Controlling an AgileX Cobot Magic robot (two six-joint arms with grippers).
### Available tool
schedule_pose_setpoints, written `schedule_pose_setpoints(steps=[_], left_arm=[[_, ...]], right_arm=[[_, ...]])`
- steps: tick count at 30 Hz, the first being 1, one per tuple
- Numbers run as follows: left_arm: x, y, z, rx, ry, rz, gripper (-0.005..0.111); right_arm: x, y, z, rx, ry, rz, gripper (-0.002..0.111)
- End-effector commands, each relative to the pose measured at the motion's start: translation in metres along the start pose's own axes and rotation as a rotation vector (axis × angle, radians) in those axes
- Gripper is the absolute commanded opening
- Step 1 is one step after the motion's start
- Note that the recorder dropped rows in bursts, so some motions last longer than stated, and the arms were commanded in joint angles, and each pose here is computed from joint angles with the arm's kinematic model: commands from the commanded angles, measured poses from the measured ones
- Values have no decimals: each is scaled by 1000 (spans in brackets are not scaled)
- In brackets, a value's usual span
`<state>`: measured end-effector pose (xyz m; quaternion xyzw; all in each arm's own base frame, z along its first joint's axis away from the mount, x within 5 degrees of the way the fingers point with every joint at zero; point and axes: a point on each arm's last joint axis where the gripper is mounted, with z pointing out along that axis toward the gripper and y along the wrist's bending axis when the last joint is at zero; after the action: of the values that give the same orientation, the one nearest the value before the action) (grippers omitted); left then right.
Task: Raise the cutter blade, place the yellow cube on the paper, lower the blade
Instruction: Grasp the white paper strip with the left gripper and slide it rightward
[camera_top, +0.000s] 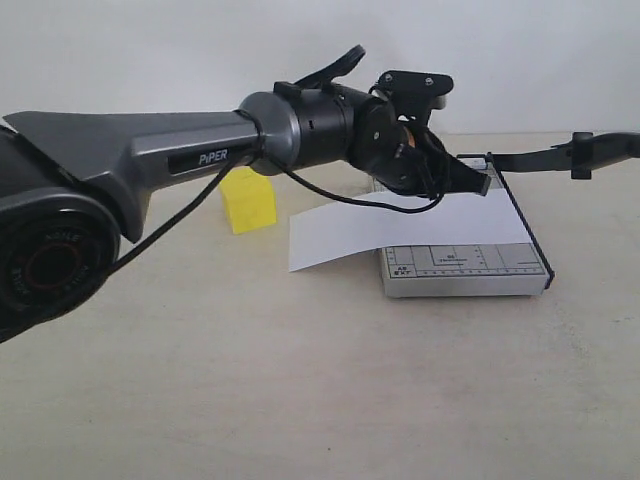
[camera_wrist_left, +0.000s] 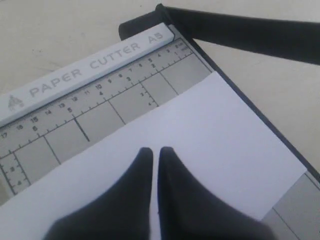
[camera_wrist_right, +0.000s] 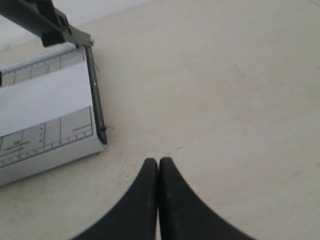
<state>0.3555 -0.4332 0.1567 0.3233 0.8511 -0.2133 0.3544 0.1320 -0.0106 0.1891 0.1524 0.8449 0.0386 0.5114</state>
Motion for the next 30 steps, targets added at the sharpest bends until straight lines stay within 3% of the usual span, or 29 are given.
schedule_pose_setpoints(steps=[1, 7, 15, 20, 30], left_arm=[[1, 3, 8, -8, 24, 17, 4], [23, 4, 20, -22, 147, 18, 4], [39, -1, 34, 46, 189, 72, 4], [45, -9, 42, 141, 184, 26, 4], [41, -12, 55, 178, 132, -25, 4]], right_arm=[[5, -2, 9, 24, 60, -16, 0], [7, -2, 11, 29, 78, -17, 0], [6, -3, 11, 32, 65, -15, 0], [6, -3, 11, 32, 65, -15, 0], [6, -2, 11, 32, 70, 11, 0]])
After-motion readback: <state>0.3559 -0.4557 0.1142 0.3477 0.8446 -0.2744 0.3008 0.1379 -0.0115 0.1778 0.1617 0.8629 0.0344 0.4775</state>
